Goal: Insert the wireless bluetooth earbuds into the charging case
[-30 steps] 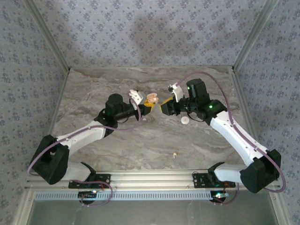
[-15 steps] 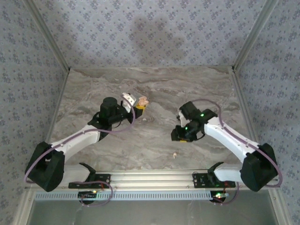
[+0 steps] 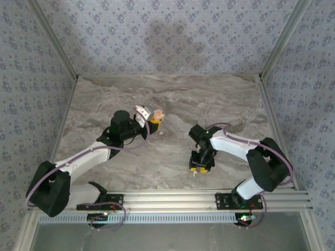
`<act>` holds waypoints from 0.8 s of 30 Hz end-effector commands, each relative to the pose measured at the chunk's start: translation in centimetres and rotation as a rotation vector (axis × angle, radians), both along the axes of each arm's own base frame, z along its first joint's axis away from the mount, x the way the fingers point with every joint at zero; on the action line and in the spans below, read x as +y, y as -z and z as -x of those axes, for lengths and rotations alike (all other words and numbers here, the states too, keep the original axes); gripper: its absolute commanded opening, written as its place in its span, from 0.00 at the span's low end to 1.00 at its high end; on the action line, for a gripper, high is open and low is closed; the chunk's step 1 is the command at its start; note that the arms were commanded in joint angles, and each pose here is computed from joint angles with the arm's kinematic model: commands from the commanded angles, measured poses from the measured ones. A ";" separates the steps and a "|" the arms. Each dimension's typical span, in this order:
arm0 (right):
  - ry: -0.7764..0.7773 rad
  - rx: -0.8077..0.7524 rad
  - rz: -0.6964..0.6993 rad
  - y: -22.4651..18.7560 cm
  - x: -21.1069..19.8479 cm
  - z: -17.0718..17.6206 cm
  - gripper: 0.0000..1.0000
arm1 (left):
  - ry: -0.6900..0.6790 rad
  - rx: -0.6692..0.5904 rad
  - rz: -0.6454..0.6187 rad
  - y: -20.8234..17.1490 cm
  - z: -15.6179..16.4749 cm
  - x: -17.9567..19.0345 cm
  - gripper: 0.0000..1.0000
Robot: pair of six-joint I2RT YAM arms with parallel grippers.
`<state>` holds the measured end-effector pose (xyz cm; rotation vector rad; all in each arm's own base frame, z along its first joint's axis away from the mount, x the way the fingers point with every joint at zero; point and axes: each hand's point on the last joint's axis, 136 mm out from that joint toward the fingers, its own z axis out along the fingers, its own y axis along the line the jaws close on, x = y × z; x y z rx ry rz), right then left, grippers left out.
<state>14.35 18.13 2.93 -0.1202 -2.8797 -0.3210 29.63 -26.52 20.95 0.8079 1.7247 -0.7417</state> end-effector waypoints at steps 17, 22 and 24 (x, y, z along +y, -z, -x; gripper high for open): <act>0.005 0.016 0.061 1.9 -0.3 0.4 0.31 | -0.002 -0.036 0.021 -1.5 0.3 0.3 0.21; 0.002 -0.032 0.045 1.4 0.1 -0.7 0.26 | 0.006 -0.033 0.014 -1.2 0.6 0.3 0.21; 0.012 -0.066 0.027 0.9 0.2 -1.2 0.25 | 0.016 -0.036 0.016 -1.0 0.8 0.2 0.21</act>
